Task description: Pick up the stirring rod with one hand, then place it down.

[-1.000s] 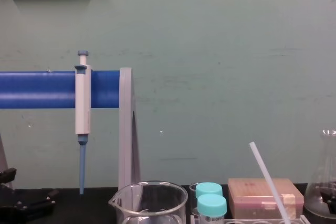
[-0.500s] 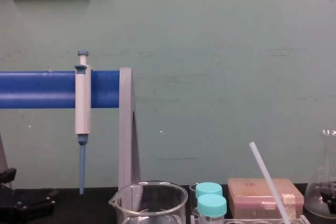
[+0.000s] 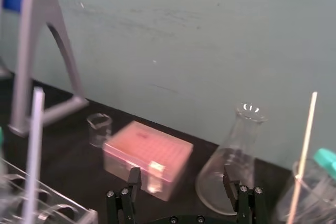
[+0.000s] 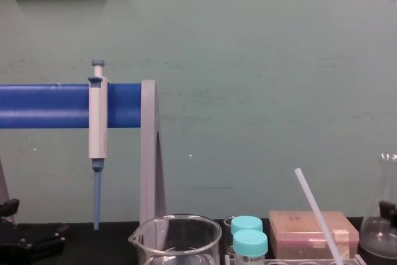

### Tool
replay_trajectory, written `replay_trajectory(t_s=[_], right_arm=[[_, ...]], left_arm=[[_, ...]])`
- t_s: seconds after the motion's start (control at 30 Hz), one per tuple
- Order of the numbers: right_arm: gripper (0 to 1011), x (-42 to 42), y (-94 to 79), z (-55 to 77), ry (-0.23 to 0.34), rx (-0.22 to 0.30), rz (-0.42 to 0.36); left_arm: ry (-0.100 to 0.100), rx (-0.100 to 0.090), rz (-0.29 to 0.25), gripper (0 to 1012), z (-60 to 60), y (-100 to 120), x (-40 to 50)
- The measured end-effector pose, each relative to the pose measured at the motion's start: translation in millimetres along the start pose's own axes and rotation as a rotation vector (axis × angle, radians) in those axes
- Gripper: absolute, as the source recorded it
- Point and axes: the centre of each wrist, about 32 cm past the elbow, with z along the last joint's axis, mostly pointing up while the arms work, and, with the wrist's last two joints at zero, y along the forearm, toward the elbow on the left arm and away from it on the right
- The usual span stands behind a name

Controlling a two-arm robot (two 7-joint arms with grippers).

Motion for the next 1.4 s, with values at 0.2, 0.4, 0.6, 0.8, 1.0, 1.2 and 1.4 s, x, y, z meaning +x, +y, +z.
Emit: replay_trajectory(t_s=[0.2,0.4,0.6,0.8,1.0,1.2,1.4], right_arm=[[1003,12.3,-14.5,22.9,0.179,-0.029,0.115],[1003,18.5,-23.1,36.3,0.262,-0.088,0.245],[1003,17.8,-21.0,41.2,0.258,-0.126,0.339],[1003,14.4,-11.6,46.7,0.231,-0.123,0.42],[1003,8.8,4.2,50.0,0.174,-0.111,0.46],[1003,-0.2,26.7,51.8,0.14,-0.089,0.45],[1003,-7.3,41.2,51.2,0.133,-0.09,0.445]], left_arm=[[0.0,0.0,0.0,1000,0.0,0,0.0],[0.0,0.0,0.0,1000,0.0,0,0.0],[0.0,0.0,0.0,1000,0.0,0,0.0],[0.0,0.0,0.0,1000,0.0,0,0.0],[0.0,0.0,0.0,1000,0.0,0,0.0],[0.0,0.0,0.0,1000,0.0,0,0.0],[0.0,0.0,0.0,1000,0.0,0,0.0]])
